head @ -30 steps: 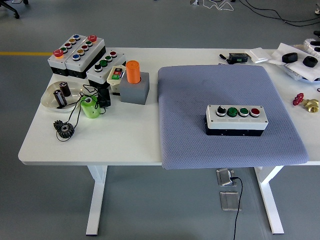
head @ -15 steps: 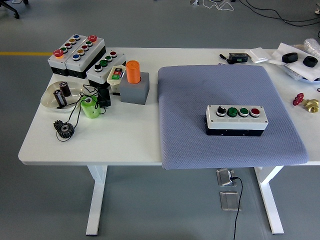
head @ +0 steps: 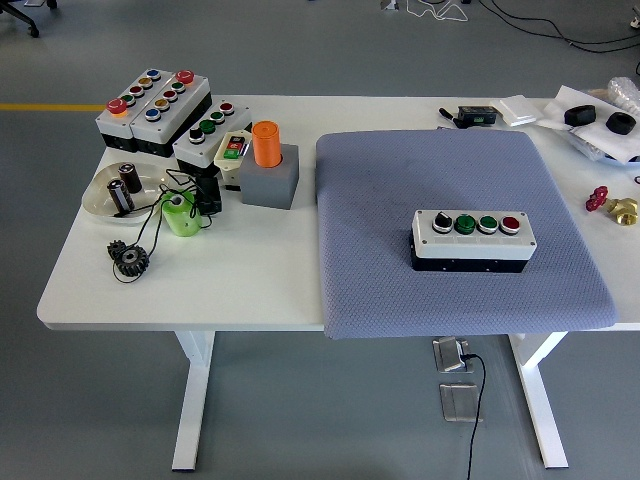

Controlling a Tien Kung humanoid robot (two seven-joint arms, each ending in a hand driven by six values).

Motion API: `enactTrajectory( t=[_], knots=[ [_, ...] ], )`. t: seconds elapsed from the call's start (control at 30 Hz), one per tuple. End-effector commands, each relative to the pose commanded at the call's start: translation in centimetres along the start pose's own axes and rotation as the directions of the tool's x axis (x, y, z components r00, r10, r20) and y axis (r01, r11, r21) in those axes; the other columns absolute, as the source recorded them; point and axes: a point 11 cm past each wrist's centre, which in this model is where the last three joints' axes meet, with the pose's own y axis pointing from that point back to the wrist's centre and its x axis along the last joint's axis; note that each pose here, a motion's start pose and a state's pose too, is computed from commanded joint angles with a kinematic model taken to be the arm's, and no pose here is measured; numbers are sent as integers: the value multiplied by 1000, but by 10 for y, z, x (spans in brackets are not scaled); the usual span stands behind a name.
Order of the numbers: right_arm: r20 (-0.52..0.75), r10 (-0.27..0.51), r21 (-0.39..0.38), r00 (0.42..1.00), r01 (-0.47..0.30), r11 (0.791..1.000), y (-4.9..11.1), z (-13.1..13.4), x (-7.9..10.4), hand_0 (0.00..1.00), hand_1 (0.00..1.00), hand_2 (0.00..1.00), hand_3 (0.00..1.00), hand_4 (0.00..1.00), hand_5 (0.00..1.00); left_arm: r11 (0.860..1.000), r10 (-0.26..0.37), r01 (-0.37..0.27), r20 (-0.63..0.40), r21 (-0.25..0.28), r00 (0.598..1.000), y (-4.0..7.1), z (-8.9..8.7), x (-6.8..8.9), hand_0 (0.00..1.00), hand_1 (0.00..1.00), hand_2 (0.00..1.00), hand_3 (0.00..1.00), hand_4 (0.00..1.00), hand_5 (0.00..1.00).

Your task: Pick up the button,place it on the desk,press the button,press the button

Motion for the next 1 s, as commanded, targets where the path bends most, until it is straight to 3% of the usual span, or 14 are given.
enactTrajectory(
  t=[1.0],
  knots=[
    [-23,-15,-43,1000,14,999,1,3,3,939,887,922,856,670,671,1000,7,-7,13,4,1000,0,-3,4,650,707,727,512,316,953]
  ],
)
